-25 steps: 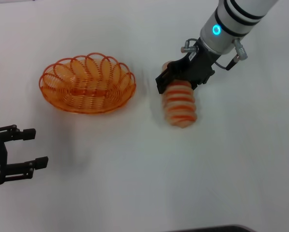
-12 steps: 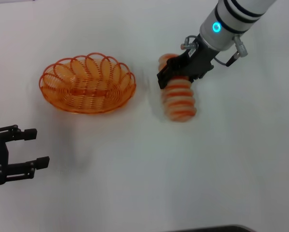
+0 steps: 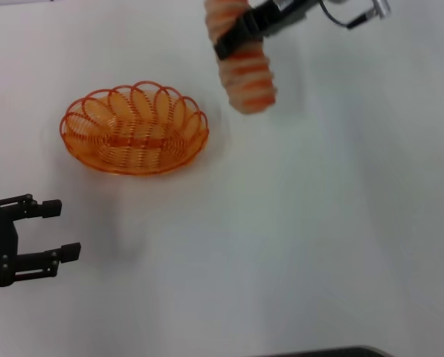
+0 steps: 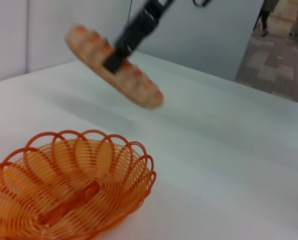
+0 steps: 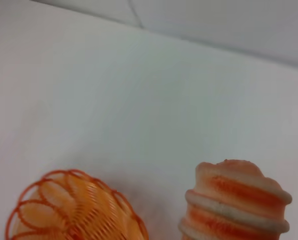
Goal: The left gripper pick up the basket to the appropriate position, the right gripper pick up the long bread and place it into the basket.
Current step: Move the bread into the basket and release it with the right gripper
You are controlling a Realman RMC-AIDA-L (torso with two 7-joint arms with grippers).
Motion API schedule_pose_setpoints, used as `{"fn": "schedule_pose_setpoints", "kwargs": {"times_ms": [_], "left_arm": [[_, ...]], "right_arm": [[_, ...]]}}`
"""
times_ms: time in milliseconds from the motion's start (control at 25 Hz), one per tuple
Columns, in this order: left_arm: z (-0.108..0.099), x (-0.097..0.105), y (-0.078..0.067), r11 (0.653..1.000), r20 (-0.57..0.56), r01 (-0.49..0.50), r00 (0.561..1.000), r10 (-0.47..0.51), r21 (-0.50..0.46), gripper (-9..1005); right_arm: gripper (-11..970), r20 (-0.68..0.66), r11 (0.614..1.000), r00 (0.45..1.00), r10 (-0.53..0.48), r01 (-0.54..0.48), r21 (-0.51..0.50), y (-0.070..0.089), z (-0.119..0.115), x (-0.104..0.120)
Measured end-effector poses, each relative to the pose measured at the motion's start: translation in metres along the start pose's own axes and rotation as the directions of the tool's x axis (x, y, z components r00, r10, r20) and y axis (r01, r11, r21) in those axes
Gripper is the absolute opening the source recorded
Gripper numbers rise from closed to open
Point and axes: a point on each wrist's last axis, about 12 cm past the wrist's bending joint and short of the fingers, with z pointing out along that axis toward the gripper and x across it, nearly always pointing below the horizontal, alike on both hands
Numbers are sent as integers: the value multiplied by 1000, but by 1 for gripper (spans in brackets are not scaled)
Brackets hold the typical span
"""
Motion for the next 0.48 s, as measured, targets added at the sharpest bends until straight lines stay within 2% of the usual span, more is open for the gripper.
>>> {"fn": "schedule_pose_setpoints", "kwargs": {"times_ms": [120,160,200,240,360,480], "left_arm": [[4,-1,1,1000,3,-5,1000,5,4,766],[5,-1,1,1000,5,-5,1000,5,5,766],[6,-1,2,1000,7,-3,1000,3,6,766],[7,-1,2,1000,8,-1,1000,1,6,766],[11,-1,5,1000,8,2,1000,-2,-4,766],[13,-1,6,1000,7,1,1000,-1,-8,767]], "right_arm": [[679,47,986,985,-165,167,-25,13,-3,-13],[671,79,962,961,-265,269,-47,21,-2,-19],[663,94,947,946,-311,317,-58,26,-1,-21],[655,94,947,946,-311,317,-58,26,-1,-21],[630,123,891,892,-434,446,-88,42,5,-24],[602,109,841,847,-520,530,-107,57,14,-21]]}}
